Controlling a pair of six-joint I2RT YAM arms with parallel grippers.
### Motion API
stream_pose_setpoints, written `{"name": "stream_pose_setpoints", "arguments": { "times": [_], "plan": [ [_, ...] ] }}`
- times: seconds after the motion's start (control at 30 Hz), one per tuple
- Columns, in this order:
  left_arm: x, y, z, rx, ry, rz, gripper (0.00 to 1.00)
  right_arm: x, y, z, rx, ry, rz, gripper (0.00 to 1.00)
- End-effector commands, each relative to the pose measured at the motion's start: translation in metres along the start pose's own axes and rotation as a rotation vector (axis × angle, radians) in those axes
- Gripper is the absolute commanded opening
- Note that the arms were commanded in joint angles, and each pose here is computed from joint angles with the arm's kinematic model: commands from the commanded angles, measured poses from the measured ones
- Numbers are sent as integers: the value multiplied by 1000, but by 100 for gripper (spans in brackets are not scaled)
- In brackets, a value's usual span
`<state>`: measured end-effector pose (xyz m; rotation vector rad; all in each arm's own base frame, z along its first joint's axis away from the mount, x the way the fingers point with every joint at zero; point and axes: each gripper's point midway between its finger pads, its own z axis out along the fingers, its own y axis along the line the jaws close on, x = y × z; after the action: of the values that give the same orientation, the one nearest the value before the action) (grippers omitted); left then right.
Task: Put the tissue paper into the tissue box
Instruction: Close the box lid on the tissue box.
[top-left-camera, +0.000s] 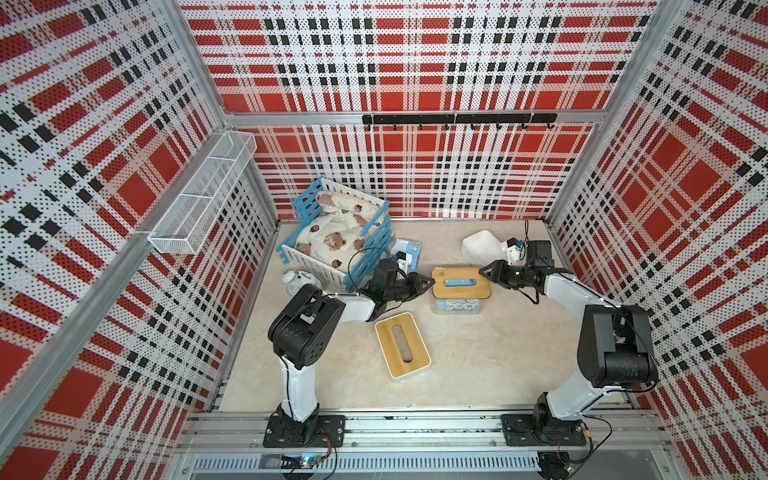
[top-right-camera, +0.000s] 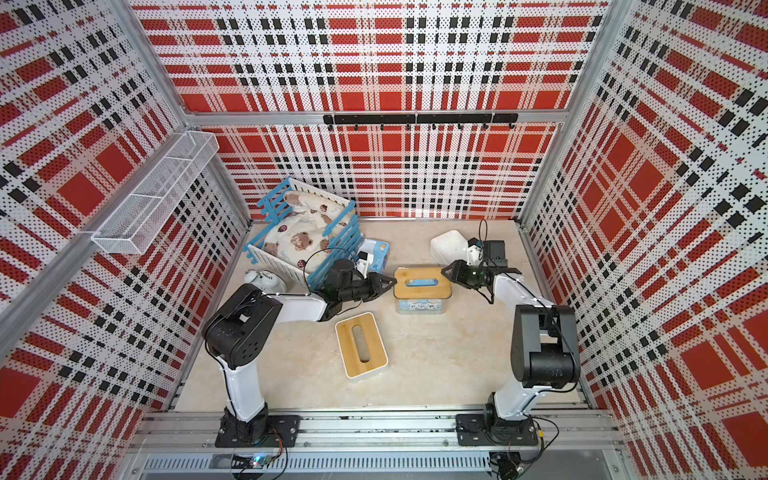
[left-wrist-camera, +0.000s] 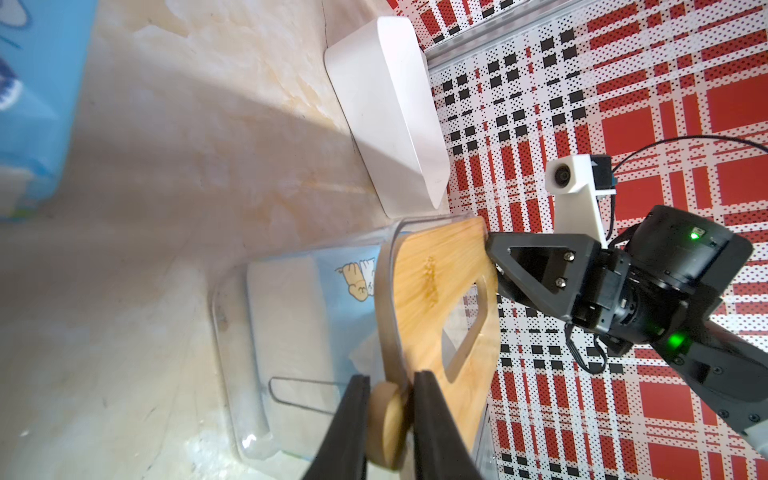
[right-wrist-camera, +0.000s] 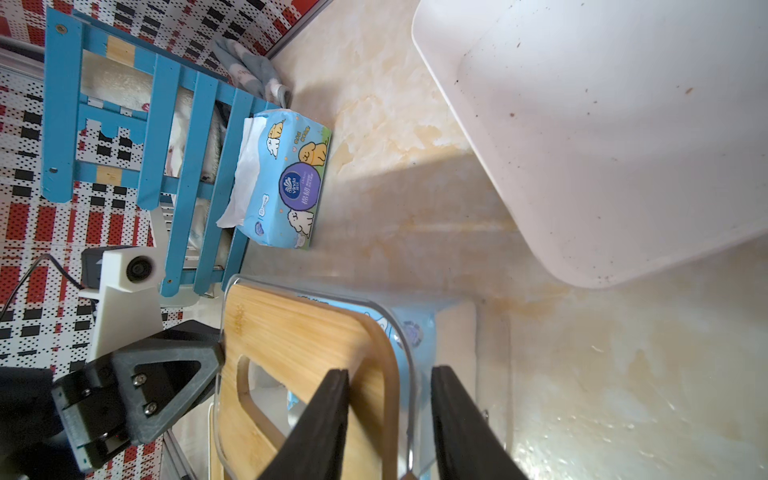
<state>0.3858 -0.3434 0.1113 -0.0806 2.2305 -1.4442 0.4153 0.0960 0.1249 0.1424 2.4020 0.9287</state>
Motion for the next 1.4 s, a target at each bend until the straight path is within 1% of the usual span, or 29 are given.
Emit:
{"name": "stream_pose_setpoints", "arguments": {
  "times": [0.0,0.33,0.43,0.57,0.63,0.73,0.87,0.97,1.13,1.23,1.3,1.37],
  "plan": [
    [27,57,7,-196,53,1,18,20,4,4,-25,54,35,38],
    [32,67,9,-285,59,43,18,26,11,12,-35,67,32,38],
    [31,67,9,-285,58,39,18,24,10,11,-18,64,23,38],
    [29,67,7,-275,52,23,18,17,5,8,33,49,9,42],
    [26,66,4,-273,44,21,19,11,4,4,62,32,-2,45],
    [20,61,1,-266,30,24,28,7,2,2,91,26,-12,48],
    [14,57,-3,-260,15,25,44,5,0,0,113,24,-20,49],
    [11,51,-4,-247,10,29,52,4,0,-1,116,24,-23,49],
    [6,38,-10,-223,-4,56,62,-2,0,-14,143,-3,-36,51],
    [0,27,-18,-214,-31,94,67,-6,-4,-26,194,-29,-49,52],
    [-3,20,-24,-216,-52,129,72,-3,-6,-31,220,-32,-58,53],
    [-4,14,-29,-228,-68,167,77,4,-5,-31,208,-27,-54,54]
  ]
}}
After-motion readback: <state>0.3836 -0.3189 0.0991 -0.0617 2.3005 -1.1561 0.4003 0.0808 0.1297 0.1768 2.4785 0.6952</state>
